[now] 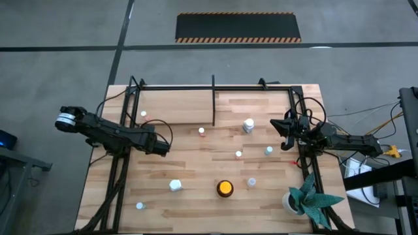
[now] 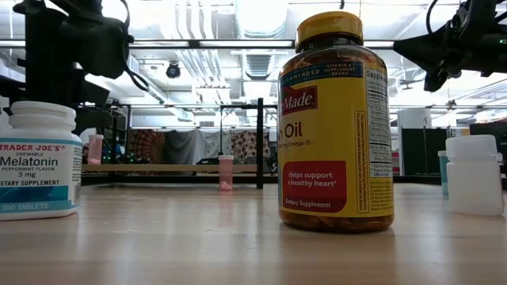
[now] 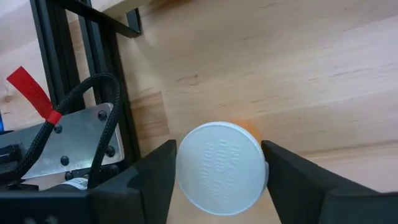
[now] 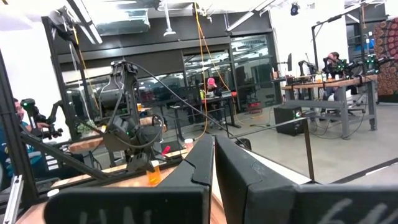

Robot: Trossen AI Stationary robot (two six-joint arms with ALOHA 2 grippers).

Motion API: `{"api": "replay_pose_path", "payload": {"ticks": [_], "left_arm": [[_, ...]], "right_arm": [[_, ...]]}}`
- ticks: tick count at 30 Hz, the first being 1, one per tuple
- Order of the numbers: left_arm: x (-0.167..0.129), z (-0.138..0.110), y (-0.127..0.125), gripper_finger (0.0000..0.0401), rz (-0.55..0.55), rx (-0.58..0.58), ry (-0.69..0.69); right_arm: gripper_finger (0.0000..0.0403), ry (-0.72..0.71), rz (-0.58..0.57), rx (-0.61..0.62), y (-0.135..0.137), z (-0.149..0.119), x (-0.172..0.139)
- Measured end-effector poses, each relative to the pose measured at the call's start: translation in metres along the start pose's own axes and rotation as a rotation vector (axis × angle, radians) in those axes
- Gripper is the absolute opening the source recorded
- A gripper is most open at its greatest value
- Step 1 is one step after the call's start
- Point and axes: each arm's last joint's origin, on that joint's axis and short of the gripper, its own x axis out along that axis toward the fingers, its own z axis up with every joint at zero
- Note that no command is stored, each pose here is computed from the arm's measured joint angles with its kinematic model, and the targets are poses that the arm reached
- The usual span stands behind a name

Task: Pick and place medicine bottles onto shelf by color
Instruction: Put the orange pill bottle on the shelf

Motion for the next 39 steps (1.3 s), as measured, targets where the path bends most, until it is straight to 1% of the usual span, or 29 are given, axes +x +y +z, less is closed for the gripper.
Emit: {"api": "replay_pose_path", "payload": {"ticks": [5,9,12,15,19,21,25,30,34,36,39], "left_arm": [[-0.002,0.0,-0.001,0.0193,-0.013,0.012,0.01],[-0.015,0.004,-0.008,0.0192,-0.069,0.045,0.028],[-0.03,0.009,-0.013,0.0191,-0.13,0.083,0.042],[-0.05,0.014,-0.021,0.0191,-0.205,0.157,0.053],[-0.081,0.026,-0.036,0.0191,-0.3,0.263,0.016],[-0.094,0.033,-0.046,0.0191,-0.334,0.323,-0.008],[-0.115,0.05,-0.069,0.0191,-0.364,0.456,-0.076],[-0.128,0.076,-0.093,0.019,-0.343,0.597,-0.181],[-0.125,0.1,-0.096,0.019,-0.293,0.678,-0.233],[-0.118,0.112,-0.091,0.019,-0.257,0.661,-0.244],[-0.105,0.129,-0.075,0.019,-0.184,0.583,-0.251]], "right_arm": [[0.0009,0.0,0.0,0.0,0.0,0.0,0.0],[0.0009,0.0,0.0,0.0,0.0,0.0,0.0],[0.0009,0.0,0.0,0.0,0.0,0.0,0.0],[0.0009,0.0,0.0,0.0,0.0,0.0,0.0],[0.0009,0.0,0.0,0.0,0.0,0.0,0.0],[0.0009,0.0,0.0,0.0,0.0,0.0,0.0],[0.0009,0.0,0.0,0.0,0.0,0.0,0.0],[0.0009,0.0,0.0,0.0,0.0,0.0,0.0],[0.0009,0.004,0.0,0.003,0.0,0.0,0.0],[0.0009,0.004,0.0,0.003,0.0,0.0,0.0],[0.0009,0.003,0.0,0.003,0.0,0.0,0.0]]}}
